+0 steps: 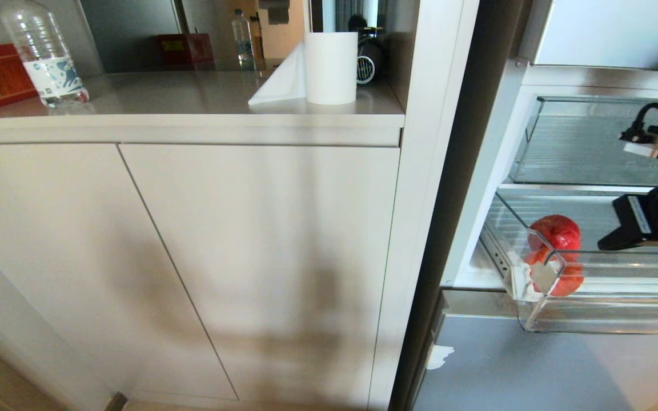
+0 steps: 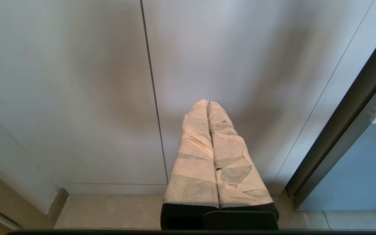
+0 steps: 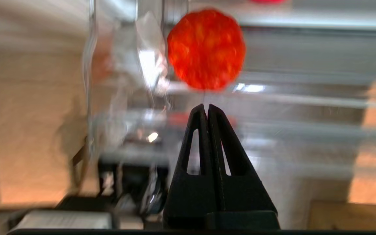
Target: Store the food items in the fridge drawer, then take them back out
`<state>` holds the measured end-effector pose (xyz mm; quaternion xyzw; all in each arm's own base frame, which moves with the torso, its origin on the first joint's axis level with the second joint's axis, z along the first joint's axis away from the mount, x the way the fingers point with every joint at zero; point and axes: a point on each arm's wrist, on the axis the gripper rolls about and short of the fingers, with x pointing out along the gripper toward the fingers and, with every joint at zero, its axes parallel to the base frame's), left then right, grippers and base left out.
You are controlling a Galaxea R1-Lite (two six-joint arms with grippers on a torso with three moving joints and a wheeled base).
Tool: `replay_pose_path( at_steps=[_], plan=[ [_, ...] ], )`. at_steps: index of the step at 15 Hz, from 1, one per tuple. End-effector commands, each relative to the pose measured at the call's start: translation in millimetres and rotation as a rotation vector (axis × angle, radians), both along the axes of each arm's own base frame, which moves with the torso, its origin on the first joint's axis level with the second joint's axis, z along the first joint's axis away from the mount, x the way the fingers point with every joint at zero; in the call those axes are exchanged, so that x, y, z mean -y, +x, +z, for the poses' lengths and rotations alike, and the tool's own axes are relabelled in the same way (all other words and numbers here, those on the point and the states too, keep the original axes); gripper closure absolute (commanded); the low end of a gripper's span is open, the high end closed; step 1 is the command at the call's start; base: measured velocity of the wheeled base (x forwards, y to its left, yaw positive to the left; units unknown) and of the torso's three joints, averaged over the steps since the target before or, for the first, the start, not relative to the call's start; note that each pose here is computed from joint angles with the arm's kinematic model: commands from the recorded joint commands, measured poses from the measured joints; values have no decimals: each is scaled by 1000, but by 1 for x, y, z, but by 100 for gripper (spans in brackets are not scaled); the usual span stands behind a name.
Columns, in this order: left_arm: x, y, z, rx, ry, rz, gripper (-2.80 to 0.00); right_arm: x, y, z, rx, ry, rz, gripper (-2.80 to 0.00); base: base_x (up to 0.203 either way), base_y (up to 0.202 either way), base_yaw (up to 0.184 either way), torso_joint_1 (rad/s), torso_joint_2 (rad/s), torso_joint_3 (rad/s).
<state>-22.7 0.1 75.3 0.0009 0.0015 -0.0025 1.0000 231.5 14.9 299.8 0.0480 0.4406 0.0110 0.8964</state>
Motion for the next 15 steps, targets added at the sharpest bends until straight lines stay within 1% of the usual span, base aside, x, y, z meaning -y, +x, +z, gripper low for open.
replay_pose_path(
  at_steps=[1, 3, 5, 7, 9, 12, 14, 15],
  plan=[
    [0, 0, 0, 0, 0, 0, 0, 8, -18, 16, 36, 18, -17, 0, 0, 0, 0, 0, 0, 0],
    [0, 0, 0, 0, 0, 0, 0, 8, -9, 11, 15, 19, -19, 0, 0, 0, 0, 0, 0, 0],
    [0, 0, 0, 0, 0, 0, 0, 7, 7, 0, -22, 15, -20, 0, 0, 0, 0, 0, 0, 0],
    [0, 0, 0, 0, 0, 0, 0, 7, 14, -8, -57, 11, -19, 0, 0, 0, 0, 0, 0, 0],
    [0, 0, 0, 0, 0, -1, 0, 8, 13, -10, -70, 9, -21, 0, 0, 0, 0, 0, 0, 0],
    [0, 0, 0, 0, 0, 0, 0, 11, 0, -8, -131, -4, -15, 0, 0, 0, 0, 0, 0, 0],
    [0, 0, 0, 0, 0, 0, 0, 12, -13, -3, -143, -5, -20, 0, 0, 0, 0, 0, 0, 0],
    [0, 0, 0, 0, 0, 0, 0, 13, -18, 0, -135, -7, -19, 0, 0, 0, 0, 0, 0, 0]
  ],
)
